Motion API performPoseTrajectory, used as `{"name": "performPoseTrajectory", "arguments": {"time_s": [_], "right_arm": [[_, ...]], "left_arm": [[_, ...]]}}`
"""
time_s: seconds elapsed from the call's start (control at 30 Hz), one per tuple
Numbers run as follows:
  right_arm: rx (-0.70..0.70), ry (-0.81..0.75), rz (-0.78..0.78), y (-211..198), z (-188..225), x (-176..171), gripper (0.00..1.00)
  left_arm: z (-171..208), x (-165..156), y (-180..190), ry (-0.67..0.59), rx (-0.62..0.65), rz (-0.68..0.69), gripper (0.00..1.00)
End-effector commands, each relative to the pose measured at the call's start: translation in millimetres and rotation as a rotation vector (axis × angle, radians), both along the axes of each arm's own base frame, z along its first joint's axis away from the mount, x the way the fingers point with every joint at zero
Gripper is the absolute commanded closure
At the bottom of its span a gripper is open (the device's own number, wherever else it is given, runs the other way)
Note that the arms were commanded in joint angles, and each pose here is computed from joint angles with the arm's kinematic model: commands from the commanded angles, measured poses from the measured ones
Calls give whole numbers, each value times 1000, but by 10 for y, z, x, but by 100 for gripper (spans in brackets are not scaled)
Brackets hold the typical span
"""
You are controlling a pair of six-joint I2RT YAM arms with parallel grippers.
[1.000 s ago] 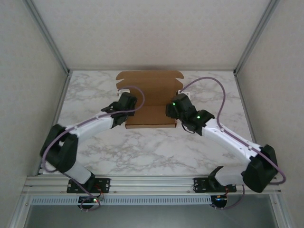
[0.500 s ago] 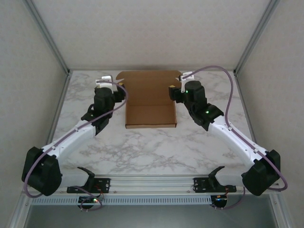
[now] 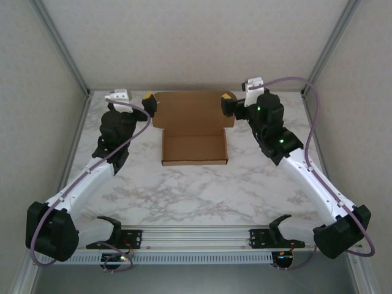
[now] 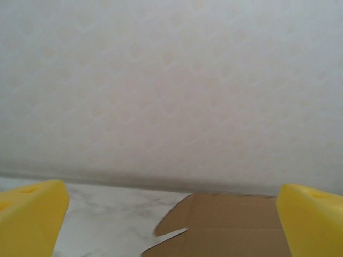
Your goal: Fold the paper box
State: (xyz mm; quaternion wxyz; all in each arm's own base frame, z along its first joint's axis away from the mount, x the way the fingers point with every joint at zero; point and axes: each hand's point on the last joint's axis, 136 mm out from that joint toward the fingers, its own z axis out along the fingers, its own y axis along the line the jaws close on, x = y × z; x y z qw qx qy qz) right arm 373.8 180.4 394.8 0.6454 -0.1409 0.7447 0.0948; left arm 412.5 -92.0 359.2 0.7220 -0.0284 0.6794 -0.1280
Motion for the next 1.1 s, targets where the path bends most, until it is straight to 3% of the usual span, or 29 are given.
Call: {"name": "performPoseTrajectory", "arguments": {"time_s": [0.0,0.13,0.23,0.33,0.43,0.6,0.77,0.97,1.07], "right_arm": [[-117,32,123,182,-10,-68,1],[-186,22,163,204,-106,-108,1],[-198,1,197,253,-173,-126,1],[-241,37,273,302,-426,-63,1],[-140,46,356,196,-651,67,1],[-78,119,296,-179,-1038,453,1],[-75,185,251,-368,-1380,700,1],[-59,240,274,-320,-1557,931,1],[-53,250,304,-252,-1638,995,4]], "left_arm": [[385,-3,-147,-70,16,-82,1],[330,-16,137,-59,9,55,1],[80,-51,164,-52,110,34,1],[-192,-52,348,-69,68,-11,1],[-410,6,467,-71,49,-24,1],[-747,219,610,-24,15,-44,0],[-1093,479,428,63,30,-163,1],[-1264,723,310,103,60,-224,5],[-1350,781,101,132,100,-374,10]]}}
